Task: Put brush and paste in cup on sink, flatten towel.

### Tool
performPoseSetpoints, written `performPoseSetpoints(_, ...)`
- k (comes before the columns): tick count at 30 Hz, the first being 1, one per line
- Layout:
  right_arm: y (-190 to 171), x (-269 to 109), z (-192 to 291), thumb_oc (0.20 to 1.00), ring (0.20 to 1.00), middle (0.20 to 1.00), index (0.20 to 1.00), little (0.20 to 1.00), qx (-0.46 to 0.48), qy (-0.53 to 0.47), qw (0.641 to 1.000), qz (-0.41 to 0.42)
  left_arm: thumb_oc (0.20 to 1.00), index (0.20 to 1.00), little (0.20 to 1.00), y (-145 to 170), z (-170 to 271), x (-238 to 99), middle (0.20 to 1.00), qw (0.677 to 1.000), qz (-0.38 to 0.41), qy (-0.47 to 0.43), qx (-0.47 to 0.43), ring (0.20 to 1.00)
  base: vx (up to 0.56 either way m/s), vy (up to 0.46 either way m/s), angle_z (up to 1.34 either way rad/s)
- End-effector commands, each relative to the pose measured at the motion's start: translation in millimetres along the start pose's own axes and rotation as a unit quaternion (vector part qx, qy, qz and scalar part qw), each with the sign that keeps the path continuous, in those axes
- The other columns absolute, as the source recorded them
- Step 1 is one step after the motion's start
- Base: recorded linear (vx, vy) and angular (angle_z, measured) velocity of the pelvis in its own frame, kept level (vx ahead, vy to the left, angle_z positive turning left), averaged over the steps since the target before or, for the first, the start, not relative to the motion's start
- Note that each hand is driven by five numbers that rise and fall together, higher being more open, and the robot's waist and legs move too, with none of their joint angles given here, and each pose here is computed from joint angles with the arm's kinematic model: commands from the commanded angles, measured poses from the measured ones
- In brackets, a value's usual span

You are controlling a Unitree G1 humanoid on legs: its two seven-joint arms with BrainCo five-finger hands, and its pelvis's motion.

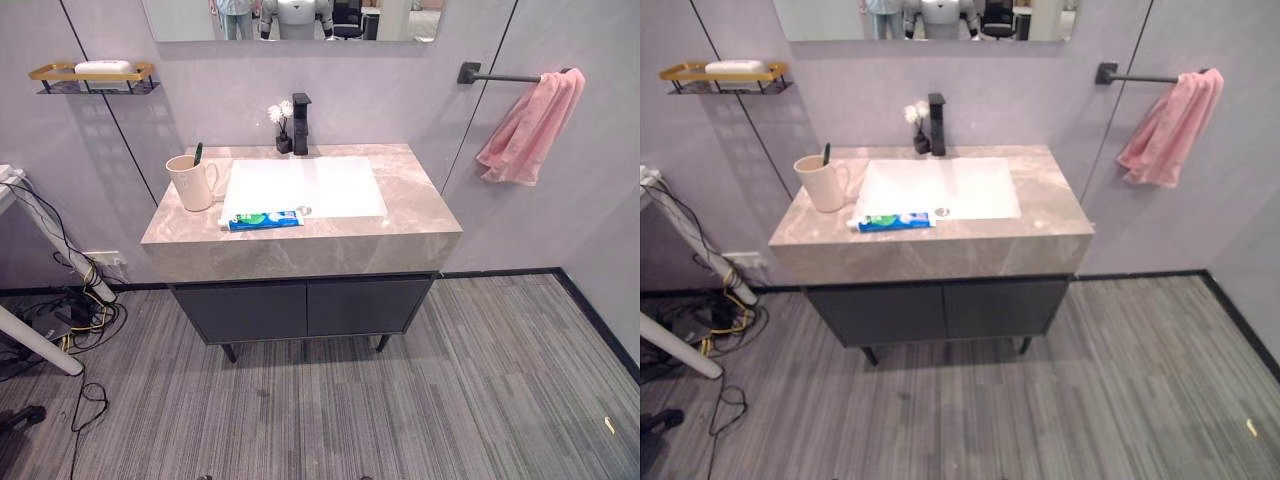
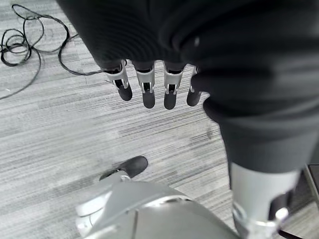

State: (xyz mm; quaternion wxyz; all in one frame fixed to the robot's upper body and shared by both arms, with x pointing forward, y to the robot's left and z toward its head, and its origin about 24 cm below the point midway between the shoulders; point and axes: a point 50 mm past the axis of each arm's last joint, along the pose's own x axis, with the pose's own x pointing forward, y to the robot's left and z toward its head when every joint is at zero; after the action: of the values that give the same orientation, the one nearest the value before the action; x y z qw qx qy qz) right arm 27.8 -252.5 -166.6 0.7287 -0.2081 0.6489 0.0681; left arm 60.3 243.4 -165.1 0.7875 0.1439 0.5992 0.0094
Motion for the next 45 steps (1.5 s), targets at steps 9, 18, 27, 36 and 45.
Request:
performPoseSetpoints(9,-3.4,2.0,38.4,1.000,1.000,1.000,1.000,1.000,0.086,-0.069,0.994,0.000,1.000,1.000,1.000,4.8,10.9,1.6,1.000,0.997,0.017,-0.015,-0.074,1.000,0.00,0.003,0.06)
performPoseSetpoints(18,-38.1,-12.3,98.2,1.000,1.000,1.000,1.000,1.000,0.139,-0.224,0.964,-0.037,1.000,1.000,1.000,29.2,83.6,-1.7,1.000,0.968,0.052,-0.164,-0.181,1.000,-0.11,0.013,0.13)
performPoseSetpoints(27,-46.5,-23.5,118.1,1.000,1.000,1.000,1.000,1.000,0.159,-0.292,0.942,-0.047,1.000,1.000,1.000,40.6,97.4,-7.7,1.000,0.966,0.086,-0.213,-0.121,1.000,0.03,0.033,-0.08)
performPoseSetpoints(36,-46.3,-24.2,131.7,1.000,1.000,1.000,1.000,1.000,0.120,-0.296,0.946,-0.058,1.000,1.000,1.000,30.5,104.9,-8.8,1.000,0.971,0.077,-0.227,0.018,1.000,0.03,0.123,-0.07)
performPoseSetpoints(45,-51.2,-44.8,154.6,1.000,1.000,1.000,1.000,1.000,0.065,-0.370,0.924,-0.071,1.000,1.000,1.000,42.2,108.6,-10.5,1.000,0.967,0.103,-0.230,0.035,1.000,0.09,0.169,-0.17)
